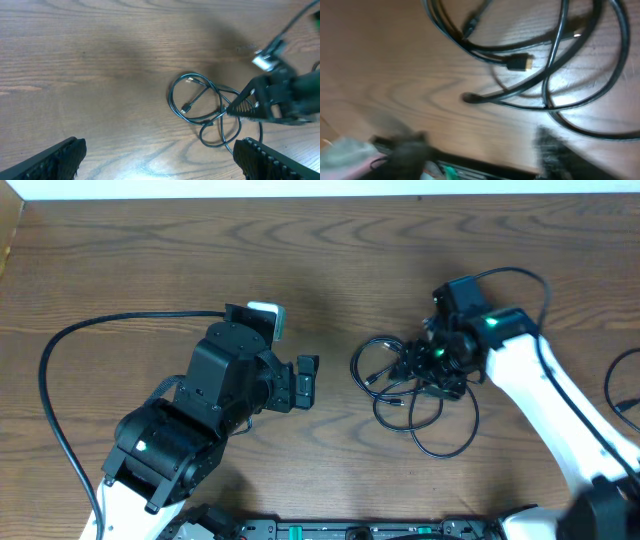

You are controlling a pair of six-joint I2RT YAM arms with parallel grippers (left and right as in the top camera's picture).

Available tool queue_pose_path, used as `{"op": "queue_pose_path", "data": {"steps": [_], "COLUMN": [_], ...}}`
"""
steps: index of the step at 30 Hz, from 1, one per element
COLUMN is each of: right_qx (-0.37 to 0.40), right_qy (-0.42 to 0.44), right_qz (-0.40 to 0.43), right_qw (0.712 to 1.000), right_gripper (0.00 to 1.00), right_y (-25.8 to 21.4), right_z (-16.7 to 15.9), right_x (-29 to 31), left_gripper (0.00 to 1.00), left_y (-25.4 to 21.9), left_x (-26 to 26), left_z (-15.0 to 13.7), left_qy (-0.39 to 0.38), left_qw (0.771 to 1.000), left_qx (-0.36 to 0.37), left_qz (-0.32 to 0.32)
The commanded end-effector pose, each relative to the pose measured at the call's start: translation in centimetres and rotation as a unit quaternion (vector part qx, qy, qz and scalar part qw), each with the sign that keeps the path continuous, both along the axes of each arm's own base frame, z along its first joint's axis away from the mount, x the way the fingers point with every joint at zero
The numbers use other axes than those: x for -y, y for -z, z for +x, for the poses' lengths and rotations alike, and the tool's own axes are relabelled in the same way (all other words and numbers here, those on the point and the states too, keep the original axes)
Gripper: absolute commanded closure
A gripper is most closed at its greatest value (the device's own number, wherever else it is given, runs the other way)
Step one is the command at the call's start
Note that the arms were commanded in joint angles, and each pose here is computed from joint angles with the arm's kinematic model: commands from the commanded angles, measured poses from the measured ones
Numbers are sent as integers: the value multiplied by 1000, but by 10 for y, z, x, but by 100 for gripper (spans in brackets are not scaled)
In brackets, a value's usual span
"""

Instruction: Untangle cables

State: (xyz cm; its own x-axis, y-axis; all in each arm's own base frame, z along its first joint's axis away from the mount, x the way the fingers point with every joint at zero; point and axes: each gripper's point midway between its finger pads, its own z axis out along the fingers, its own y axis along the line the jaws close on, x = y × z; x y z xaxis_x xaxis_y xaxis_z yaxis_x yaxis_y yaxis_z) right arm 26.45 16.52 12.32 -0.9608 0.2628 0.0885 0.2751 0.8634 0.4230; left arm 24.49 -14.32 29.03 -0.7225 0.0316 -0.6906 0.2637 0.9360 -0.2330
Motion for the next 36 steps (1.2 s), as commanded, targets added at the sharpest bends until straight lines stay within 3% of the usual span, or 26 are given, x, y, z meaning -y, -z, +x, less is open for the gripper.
{"op": "queue_pose_path", "data": {"steps": [1,14,19,20,22,25,29,36], "right_qx": [25,30,29,25,16,6,7,39], "right_qy": [75,131,159,156,151,148,148,136], "right_qz": [-16,-142,-201,-209,-220,-237,-254,-259], "right_qw": [997,981,966,965,964,960,956,956], "right_gripper": [1,2,7,12,43,60,99,99], "right_y": [-19,5,26,32,42,53,58,43], "right_z": [4,-3,-3,-3,-4,-3,-2,5], "right_x": [8,10,10,9,8,10,15,21], "left_gripper": [1,1,1,1,1,1,1,1], "left_y": [-8,-8,-8,-8,-8,-8,-8,-8], "left_x": [-3,-3,-2,-2,-3,-2,-3,-2], "left_z": [2,2,2,2,2,2,2,2], "left_qy": [-7,-7,-7,-7,-7,-7,-7,-7], "left_qw": [1000,1000,1000,1000,1000,1000,1000,1000], "left_qx": [10,10,9,9,9,9,9,9], "left_qz": [-1,-1,-2,-1,-1,-1,-1,-1]}}
